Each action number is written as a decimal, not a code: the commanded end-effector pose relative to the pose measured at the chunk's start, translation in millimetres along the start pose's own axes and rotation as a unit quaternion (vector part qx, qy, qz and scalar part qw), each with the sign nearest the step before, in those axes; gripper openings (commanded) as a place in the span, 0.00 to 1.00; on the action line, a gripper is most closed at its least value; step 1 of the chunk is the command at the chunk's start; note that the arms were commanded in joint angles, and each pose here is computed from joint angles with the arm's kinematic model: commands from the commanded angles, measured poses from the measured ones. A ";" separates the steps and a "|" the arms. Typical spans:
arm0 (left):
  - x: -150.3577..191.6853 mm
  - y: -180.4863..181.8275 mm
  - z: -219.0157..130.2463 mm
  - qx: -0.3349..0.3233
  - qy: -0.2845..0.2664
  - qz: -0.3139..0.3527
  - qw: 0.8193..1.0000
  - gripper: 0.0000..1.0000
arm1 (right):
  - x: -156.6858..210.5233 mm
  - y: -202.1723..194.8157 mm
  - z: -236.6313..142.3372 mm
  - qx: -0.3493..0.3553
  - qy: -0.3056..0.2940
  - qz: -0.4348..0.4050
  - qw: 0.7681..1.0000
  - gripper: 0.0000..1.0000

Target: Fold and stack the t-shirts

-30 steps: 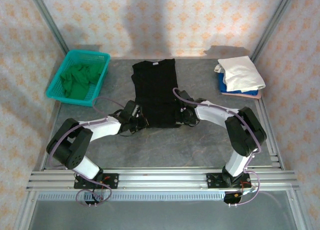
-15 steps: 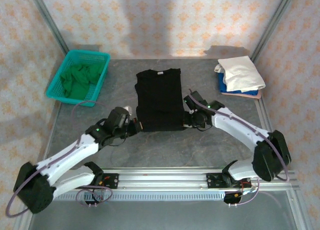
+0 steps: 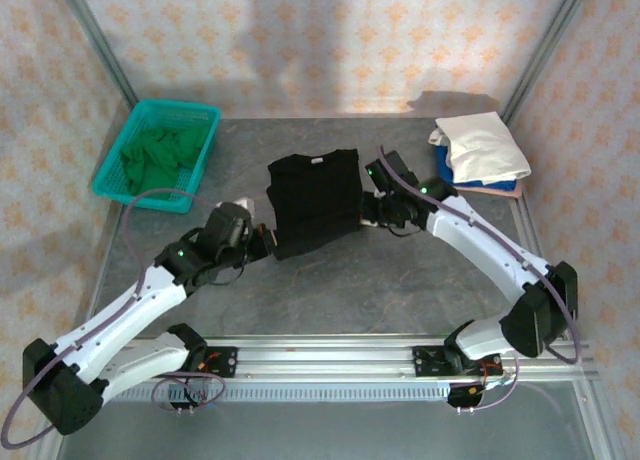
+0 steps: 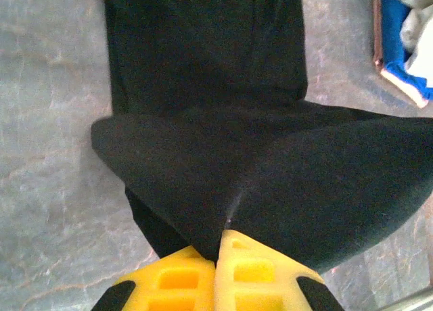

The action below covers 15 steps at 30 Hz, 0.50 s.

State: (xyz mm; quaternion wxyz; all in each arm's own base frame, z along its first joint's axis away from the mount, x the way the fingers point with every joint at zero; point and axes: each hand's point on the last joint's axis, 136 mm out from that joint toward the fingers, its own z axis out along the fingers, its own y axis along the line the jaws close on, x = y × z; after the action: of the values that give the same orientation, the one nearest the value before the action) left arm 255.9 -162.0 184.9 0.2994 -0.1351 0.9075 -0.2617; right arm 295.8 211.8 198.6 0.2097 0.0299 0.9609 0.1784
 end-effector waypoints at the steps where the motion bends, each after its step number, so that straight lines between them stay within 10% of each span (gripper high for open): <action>1: -42.1 -9.0 2.5 -0.012 -0.034 0.013 0.999 0.00 | -43.9 -4.1 -0.4 0.032 -0.046 0.007 0.998 0.00; 15: -160.4 3.9 118.4 -0.030 0.037 -0.017 0.999 0.00 | -177.8 -3.9 94.2 0.054 -0.032 0.051 0.997 0.00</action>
State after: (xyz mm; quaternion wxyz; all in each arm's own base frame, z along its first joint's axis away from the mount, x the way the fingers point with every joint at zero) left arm 436.1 -139.6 177.5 0.2711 -0.1719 0.9194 -0.2274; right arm 480.3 221.7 187.8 0.2316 0.0936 0.9569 0.1479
